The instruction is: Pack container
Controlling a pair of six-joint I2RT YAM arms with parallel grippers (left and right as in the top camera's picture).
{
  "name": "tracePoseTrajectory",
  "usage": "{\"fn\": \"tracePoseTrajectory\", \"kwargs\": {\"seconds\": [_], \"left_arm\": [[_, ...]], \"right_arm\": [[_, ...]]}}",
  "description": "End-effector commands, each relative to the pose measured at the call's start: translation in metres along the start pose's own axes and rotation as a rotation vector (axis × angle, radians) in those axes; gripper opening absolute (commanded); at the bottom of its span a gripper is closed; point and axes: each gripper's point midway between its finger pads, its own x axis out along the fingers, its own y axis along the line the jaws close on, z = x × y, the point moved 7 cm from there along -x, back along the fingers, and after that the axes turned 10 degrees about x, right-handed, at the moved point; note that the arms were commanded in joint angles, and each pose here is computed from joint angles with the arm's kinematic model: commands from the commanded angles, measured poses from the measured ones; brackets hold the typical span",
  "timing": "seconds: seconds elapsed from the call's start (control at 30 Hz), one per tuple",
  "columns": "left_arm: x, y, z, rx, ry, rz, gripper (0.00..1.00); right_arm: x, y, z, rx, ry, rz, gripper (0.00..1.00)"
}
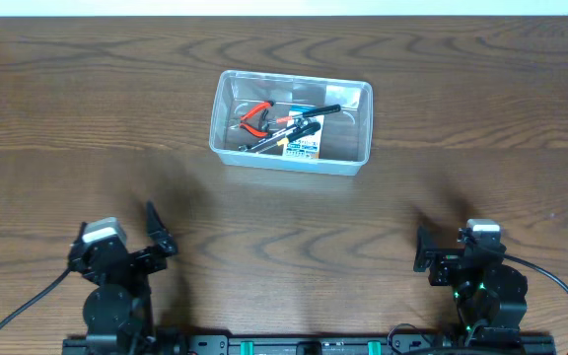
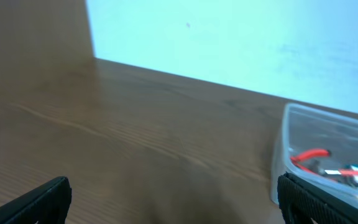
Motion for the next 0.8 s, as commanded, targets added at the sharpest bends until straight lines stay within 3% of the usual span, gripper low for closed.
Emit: {"fn": "tracePoseTrajectory", "kwargs": {"seconds": [0.0,0.37,0.77], "left_arm": [[0.008,-0.01,-0.022,-0.014,0.043,-0.066,0.98],[0.032,-0.017,-0.061,-0.015,0.049,-0.066,0.98],[0.032,-0.017,-0.061,-0.015,0.048,-0.066,0.98]], "right_arm": [[0.0,-0.001,-0.001,0.02,-0.007,-0.003,0.99],[0.0,-0.001,-0.001,0.02,-0.007,-0.003,0.99],[0.0,-0.001,-0.001,0.02,-0.007,-0.003,0.99]]}}
